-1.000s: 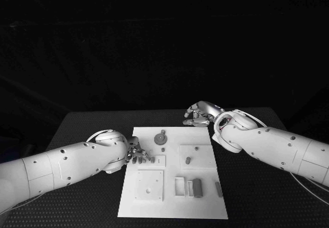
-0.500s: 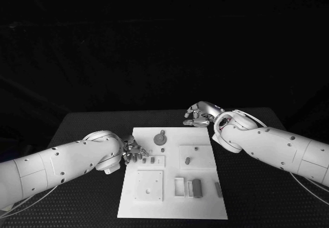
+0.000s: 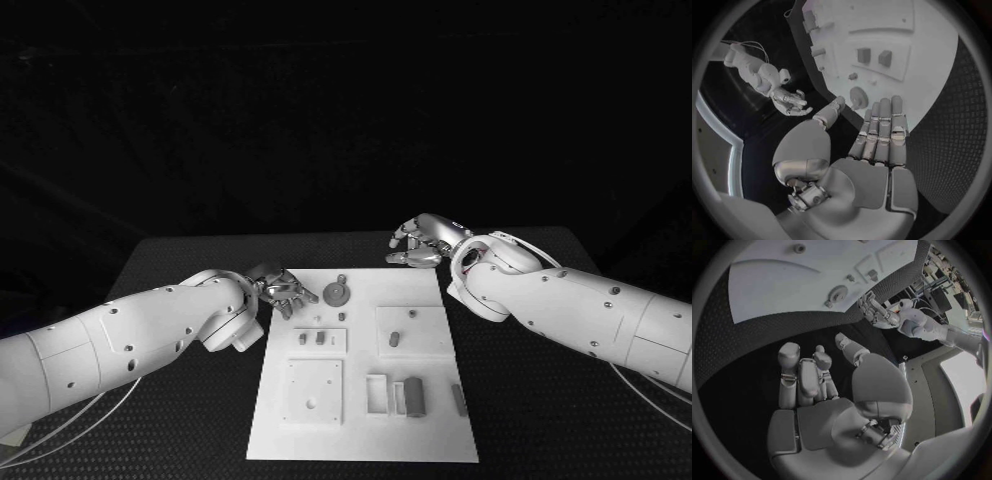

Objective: Assemble the parts on the task board

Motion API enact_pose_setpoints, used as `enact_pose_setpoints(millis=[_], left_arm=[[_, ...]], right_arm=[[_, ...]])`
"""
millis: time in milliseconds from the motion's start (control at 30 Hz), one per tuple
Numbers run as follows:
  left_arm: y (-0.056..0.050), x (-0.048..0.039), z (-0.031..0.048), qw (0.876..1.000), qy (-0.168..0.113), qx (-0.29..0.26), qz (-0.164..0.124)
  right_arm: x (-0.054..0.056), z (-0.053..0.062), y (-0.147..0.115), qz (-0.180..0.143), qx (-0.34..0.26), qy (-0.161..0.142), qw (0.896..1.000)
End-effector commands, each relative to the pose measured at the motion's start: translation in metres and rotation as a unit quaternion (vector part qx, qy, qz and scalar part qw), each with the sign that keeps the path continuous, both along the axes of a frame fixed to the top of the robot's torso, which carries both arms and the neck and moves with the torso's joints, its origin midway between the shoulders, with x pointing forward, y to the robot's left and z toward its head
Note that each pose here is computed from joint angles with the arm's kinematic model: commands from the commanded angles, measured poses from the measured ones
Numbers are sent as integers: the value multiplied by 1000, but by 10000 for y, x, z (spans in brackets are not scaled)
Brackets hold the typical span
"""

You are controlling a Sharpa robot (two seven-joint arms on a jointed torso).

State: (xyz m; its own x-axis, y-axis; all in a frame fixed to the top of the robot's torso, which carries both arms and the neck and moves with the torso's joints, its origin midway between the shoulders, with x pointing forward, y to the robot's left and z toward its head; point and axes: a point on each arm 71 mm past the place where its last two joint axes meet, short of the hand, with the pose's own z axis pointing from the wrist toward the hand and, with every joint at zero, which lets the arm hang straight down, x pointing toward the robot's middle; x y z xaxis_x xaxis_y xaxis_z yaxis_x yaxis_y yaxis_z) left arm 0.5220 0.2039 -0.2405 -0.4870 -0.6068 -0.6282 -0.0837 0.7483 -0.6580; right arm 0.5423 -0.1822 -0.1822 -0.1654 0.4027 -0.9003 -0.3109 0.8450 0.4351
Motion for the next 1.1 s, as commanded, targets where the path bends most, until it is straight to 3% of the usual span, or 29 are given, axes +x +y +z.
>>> enact_pose_setpoints(millis=[33, 133, 267, 600, 867, 1100], left_arm=[[-125, 11, 125, 993, -98, 24, -54], [-266, -12, 161, 983, -138, 60, -102], [-424, -21, 207, 968, -189, 88, -140], [-730, -43, 204, 934, -253, 143, -207], [-852, -77, 142, 913, -276, 181, -241], [-853, -58, 68, 914, -259, 197, -242]], right_arm=[[2, -13, 10, 4, -3, 4, 1000], [7, -17, 10, 3, -3, 4, 1000], [8, -20, 18, 5, -3, 5, 1000], [11, -34, 49, 7, -3, 7, 1000], [11, -39, 66, 8, -3, 8, 1000], [11, -39, 72, 9, -3, 8, 1000]])
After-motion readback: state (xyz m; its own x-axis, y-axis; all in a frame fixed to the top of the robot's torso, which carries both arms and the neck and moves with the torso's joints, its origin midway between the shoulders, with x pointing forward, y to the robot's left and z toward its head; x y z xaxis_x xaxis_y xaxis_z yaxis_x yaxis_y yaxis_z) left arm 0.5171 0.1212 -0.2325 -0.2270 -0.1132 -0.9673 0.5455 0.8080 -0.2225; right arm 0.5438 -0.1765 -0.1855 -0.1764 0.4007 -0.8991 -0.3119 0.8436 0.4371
